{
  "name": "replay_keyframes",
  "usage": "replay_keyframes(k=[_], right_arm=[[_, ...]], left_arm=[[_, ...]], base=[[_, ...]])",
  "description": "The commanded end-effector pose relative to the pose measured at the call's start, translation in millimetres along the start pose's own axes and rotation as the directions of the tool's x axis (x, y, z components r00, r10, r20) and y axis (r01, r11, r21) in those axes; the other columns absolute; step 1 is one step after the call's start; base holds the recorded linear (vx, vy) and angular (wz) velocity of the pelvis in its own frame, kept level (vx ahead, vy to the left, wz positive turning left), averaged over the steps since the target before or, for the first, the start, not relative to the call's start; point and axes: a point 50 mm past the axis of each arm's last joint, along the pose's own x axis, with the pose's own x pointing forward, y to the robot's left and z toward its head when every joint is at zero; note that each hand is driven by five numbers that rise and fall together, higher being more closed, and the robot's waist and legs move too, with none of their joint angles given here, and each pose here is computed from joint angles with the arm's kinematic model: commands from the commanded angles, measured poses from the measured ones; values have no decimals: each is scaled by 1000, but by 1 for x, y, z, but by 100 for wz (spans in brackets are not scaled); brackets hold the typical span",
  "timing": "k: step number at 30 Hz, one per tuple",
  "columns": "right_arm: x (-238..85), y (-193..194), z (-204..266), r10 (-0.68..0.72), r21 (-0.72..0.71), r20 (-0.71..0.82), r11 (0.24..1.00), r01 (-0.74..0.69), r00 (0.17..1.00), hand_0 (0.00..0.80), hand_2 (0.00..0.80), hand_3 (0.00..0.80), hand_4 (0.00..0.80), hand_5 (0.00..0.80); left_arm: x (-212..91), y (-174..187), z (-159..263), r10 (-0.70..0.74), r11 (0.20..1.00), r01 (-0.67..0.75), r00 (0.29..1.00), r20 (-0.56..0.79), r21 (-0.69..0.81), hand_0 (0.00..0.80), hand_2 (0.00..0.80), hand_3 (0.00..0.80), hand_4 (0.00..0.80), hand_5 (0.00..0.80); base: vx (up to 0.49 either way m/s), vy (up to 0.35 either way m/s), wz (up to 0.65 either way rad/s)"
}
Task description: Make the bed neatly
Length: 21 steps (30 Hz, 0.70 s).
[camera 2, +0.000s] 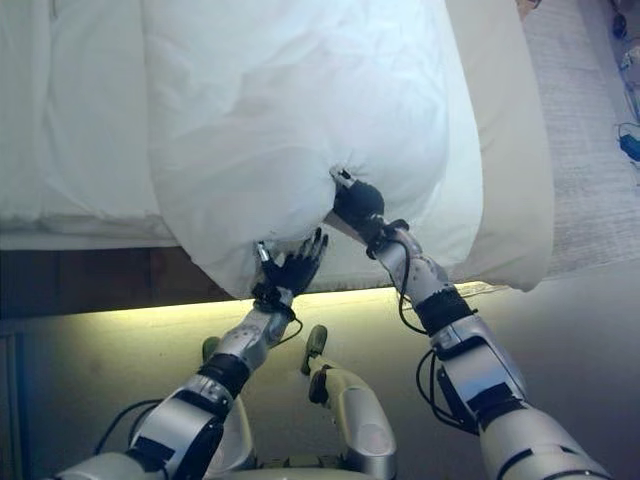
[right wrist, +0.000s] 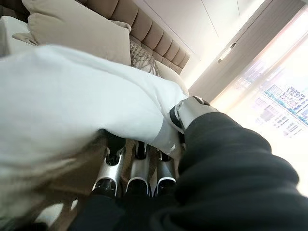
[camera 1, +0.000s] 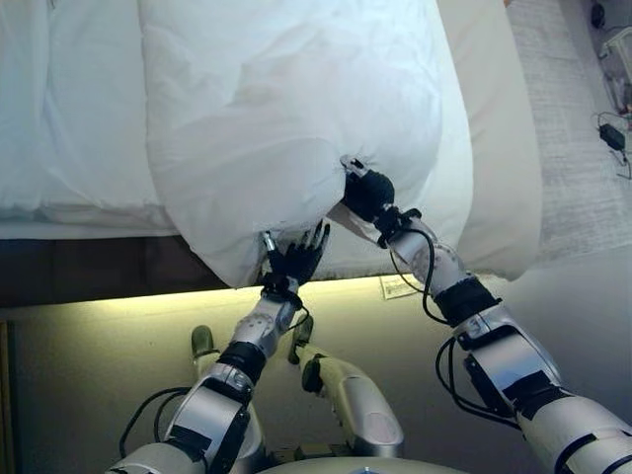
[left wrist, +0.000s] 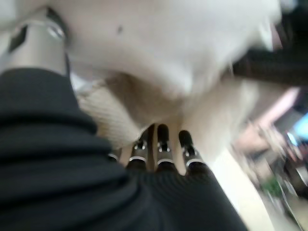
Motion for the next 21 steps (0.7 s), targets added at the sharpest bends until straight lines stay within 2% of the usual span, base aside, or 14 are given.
replay_keyframes(k=[1,11,15,21], right_arm=[[-5,40,15,261,-35,94,965,-258,961,800,800,800,800,800],[-17,31,2,260,22,101,965,-263,960,800,800,800,800,800],[-19,25,-6,231,53,93,970,-236,969,800,800,800,800,800],[-21,9,-17,139,122,89,981,-149,986,800,800,800,800,800]], left_arm=[[28,-51,-38,-336,940,335,942,-7,-66,0,0,0,0,0],[30,-85,-16,-511,857,513,835,202,48,0,0,0,0,0],[28,-88,-7,-514,855,512,820,253,78,0,0,0,0,0],[17,-74,0,-458,886,457,839,294,76,0,0,0,0,0]], base=[[21,-75,0],[22,-40,7],[23,-12,7],[40,22,10]])
